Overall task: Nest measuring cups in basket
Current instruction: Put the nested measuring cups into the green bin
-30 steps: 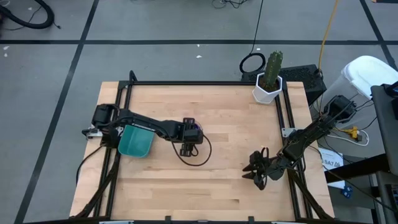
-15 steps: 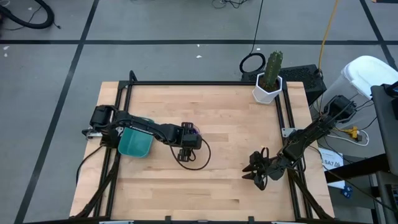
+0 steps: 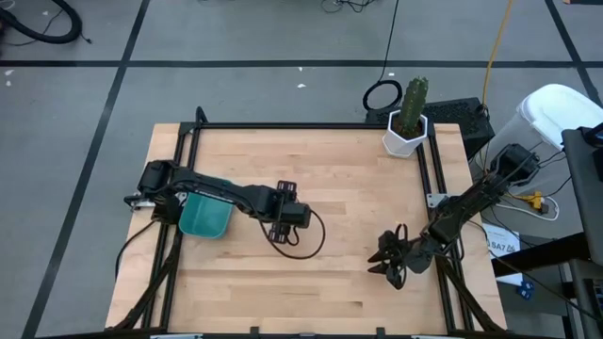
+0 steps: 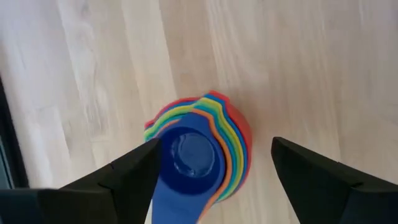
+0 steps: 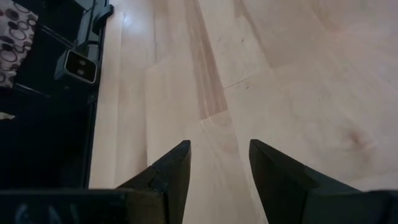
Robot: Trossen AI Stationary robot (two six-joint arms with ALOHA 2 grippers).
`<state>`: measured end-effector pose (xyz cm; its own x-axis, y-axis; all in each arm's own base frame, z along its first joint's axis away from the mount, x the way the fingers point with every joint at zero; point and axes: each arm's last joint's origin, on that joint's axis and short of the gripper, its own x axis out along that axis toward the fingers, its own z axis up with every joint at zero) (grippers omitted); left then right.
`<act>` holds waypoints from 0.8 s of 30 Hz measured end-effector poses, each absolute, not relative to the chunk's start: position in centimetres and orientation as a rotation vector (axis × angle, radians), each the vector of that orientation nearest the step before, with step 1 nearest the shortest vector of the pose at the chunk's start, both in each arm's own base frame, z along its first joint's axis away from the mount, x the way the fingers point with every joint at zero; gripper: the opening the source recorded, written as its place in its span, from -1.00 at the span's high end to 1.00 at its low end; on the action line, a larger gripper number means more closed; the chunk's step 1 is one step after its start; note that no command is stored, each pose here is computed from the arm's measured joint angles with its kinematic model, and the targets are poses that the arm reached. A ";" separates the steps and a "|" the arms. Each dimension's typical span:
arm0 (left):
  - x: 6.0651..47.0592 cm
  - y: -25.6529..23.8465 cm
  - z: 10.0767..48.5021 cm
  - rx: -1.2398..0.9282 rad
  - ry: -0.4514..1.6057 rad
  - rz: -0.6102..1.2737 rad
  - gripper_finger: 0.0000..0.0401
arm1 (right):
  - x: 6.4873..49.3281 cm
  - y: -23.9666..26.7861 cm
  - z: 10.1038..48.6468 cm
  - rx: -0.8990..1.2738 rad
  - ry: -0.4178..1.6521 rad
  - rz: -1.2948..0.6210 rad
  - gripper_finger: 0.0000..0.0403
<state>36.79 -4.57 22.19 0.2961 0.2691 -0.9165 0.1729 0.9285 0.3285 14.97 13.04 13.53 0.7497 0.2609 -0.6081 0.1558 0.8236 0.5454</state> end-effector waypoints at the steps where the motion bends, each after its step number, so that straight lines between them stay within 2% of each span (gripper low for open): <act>1: 36.7 -4.5 22.2 0.405 1.288 0.067 -0.54 | 14.9 13.1 13.5 0.617 0.735 0.065 0.23; 8: 34.9 -2.4 22.0 0.553 1.506 0.150 -0.54 | 14.4 13.7 13.5 0.619 0.741 0.086 0.23; 11: 34.0 -1.0 22.6 0.554 1.568 0.163 -0.54 | 14.3 13.8 13.5 0.619 0.733 0.080 0.23; 20: 33.0 1.6 24.8 0.404 1.510 0.021 -0.54 | 14.2 13.9 13.5 0.617 0.734 0.082 0.23; 24: 33.1 1.8 24.8 0.414 1.502 -0.033 -0.54 | 14.1 13.8 13.5 0.611 0.738 0.081 0.23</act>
<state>33.07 1.75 24.82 0.0817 0.2316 -0.9694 0.2741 0.9299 0.2452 14.15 13.84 13.49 0.7447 0.2780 -0.6067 0.1394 0.8242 0.5488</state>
